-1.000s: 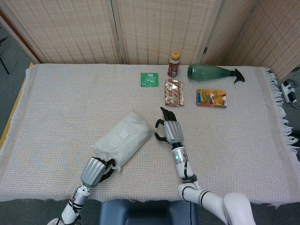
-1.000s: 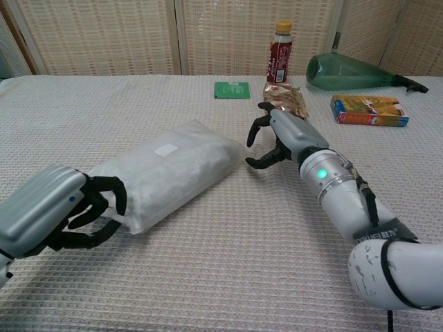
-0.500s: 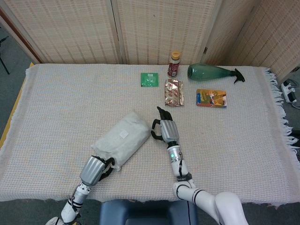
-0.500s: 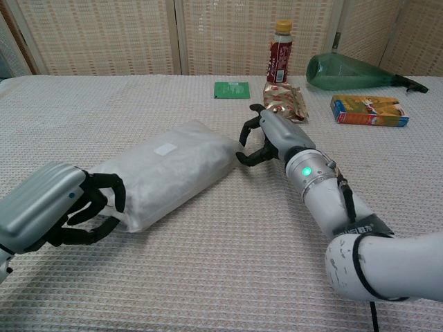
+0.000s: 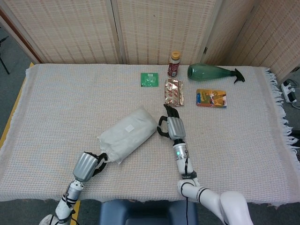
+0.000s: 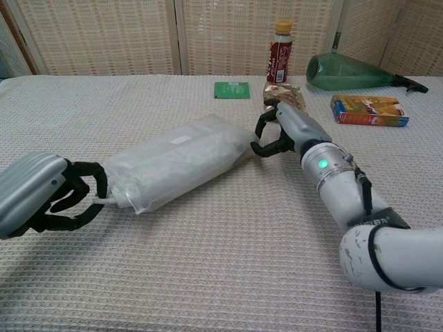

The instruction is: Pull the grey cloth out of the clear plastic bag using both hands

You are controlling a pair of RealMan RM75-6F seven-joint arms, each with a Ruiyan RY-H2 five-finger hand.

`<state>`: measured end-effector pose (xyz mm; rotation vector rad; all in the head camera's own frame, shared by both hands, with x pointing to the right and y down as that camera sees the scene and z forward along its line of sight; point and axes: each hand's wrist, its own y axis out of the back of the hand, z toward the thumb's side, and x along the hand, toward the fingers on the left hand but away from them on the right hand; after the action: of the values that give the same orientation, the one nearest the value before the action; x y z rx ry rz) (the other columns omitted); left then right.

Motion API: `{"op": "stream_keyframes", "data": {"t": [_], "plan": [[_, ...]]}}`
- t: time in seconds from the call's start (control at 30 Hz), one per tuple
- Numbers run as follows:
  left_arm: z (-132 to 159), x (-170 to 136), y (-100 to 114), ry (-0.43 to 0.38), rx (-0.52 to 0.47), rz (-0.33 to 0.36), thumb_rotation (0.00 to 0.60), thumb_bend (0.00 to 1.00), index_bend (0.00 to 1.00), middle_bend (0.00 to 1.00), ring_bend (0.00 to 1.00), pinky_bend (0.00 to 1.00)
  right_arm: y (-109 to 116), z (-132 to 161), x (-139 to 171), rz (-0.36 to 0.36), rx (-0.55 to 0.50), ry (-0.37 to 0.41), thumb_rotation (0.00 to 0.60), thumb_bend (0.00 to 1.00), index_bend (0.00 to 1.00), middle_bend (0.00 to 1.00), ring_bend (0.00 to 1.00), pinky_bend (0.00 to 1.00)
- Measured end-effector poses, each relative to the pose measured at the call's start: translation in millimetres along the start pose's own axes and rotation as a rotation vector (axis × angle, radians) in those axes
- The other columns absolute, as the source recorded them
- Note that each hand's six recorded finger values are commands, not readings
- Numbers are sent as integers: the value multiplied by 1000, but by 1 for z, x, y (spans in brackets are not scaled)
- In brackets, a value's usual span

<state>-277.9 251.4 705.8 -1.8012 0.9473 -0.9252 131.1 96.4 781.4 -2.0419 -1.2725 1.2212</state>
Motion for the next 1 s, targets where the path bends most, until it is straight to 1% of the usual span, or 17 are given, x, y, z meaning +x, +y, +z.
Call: {"op": "stream_keyframes", "data": {"t": [0.17,0.27,0.37,0.47,0.7,0.8,0.87,0.9,0.93,0.97,1.0], "plan": [[-24,-2,6,32,38,0,600,591,776,1000,1000,1000,25,-16,3,-43,-6,-5,600,491,661,42,0,0],[-40,-3,12,51,61,4,600,590,775,1000,1000,1000,45,-28,7,-73,-7,-8,600,491,660,42,0,0],[-55,-5,19,72,83,9,600,591,776,1000,1000,1000,71,-43,13,-106,0,-16,600,490,660,42,0,0],[-68,-8,26,90,101,15,600,591,775,1000,1000,1000,97,-60,21,-137,16,-30,600,490,660,44,0,0],[-98,-16,49,135,137,42,600,587,775,1000,1000,1000,163,-119,54,-212,85,-103,600,491,660,48,0,0],[-103,-20,54,144,138,47,600,580,773,1000,1000,1000,180,-142,68,-225,93,-140,600,491,660,49,0,0],[-101,-21,54,139,130,50,600,551,747,1000,1000,1000,183,-150,72,-221,91,-155,600,492,648,48,0,0],[-99,-21,54,136,123,51,600,488,681,1000,1000,1000,183,-155,74,-212,88,-163,600,486,626,44,0,0],[-98,-21,53,134,116,49,599,382,543,1000,1000,1000,182,-158,75,-204,87,-167,600,458,567,30,0,0],[-96,-21,51,133,106,41,589,320,443,1000,1000,1000,182,-160,77,-196,85,-169,600,413,484,16,0,0],[-94,-21,49,133,98,33,556,232,265,971,998,1000,182,-161,78,-187,83,-165,600,368,396,7,0,0]]}}
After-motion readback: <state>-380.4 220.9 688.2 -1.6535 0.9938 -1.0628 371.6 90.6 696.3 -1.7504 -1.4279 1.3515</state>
